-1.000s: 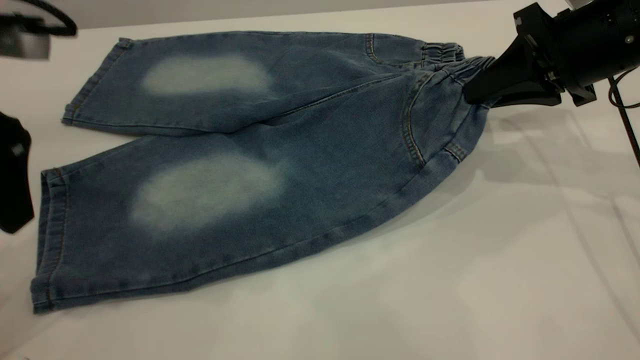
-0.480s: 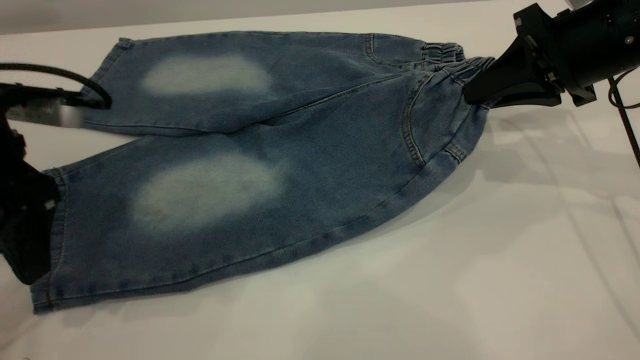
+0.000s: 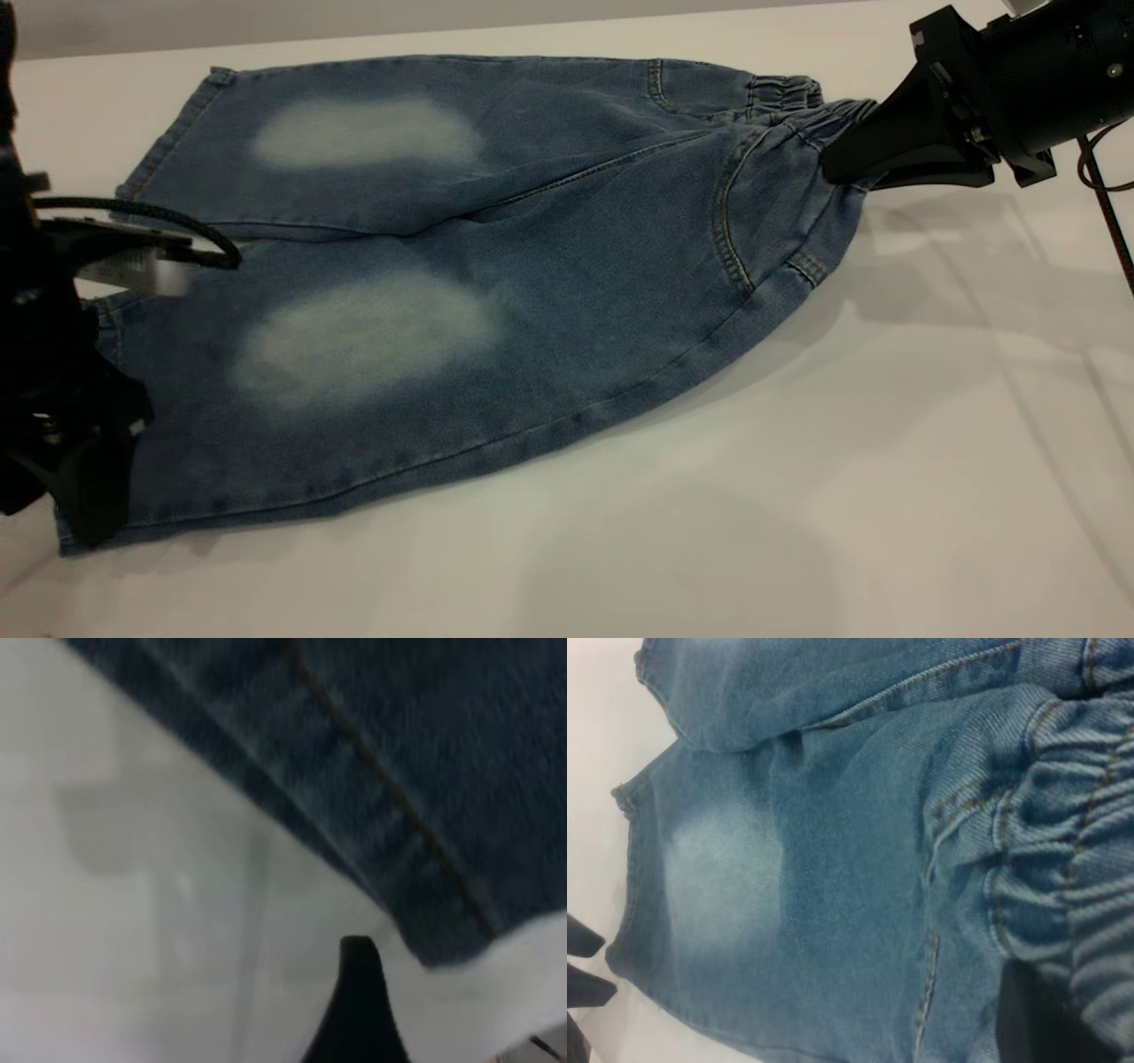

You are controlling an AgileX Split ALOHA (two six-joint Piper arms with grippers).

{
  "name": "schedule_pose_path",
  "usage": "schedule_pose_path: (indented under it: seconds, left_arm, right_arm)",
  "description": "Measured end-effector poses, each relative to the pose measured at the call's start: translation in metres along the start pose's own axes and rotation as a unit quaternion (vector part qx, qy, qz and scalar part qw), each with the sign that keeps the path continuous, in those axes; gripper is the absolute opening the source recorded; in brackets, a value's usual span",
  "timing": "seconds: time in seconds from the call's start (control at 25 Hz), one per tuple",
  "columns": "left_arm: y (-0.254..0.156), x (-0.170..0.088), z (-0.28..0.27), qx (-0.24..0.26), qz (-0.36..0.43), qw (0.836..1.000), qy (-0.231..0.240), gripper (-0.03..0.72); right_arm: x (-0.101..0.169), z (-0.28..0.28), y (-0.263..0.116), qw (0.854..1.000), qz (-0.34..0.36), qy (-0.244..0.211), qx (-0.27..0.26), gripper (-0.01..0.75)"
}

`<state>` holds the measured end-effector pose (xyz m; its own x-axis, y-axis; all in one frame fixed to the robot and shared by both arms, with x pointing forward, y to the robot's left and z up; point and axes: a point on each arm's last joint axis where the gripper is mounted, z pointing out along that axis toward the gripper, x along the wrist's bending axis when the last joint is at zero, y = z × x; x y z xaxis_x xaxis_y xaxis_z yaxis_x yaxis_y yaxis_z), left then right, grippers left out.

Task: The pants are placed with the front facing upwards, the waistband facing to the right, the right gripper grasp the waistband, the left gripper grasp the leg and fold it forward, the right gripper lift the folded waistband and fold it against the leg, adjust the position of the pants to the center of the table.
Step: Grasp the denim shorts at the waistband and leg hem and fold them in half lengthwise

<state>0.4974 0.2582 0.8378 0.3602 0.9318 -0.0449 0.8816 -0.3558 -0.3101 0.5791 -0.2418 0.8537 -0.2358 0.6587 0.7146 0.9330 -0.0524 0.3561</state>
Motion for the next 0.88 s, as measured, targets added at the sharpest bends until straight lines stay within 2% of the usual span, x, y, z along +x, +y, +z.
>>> schedule_pose_path:
  seconds: [0.36, 0.68, 0.8, 0.88]
  left_arm:
    - [0.007, 0.001, 0.003, -0.032, 0.000, 0.999, 0.006, 0.503]
    - [0.010, -0.001, 0.016, -0.018, -0.016, 1.000, -0.011, 0.499]
    - [0.010, -0.003, 0.017, -0.016, -0.027, 0.999, -0.021, 0.457]
    - [0.010, -0.003, 0.017, -0.015, -0.028, 0.999, -0.022, 0.387]
  right_arm:
    - [0.000, 0.000, 0.000, 1.000, 0.000, 0.000, 0.000, 0.038]
    - [0.000, 0.000, 0.000, 1.000, 0.000, 0.000, 0.000, 0.038]
    - [0.000, 0.000, 0.000, 1.000, 0.000, 0.000, 0.000, 0.038]
    - [0.000, 0.000, 0.000, 1.000, 0.000, 0.000, 0.000, 0.038]
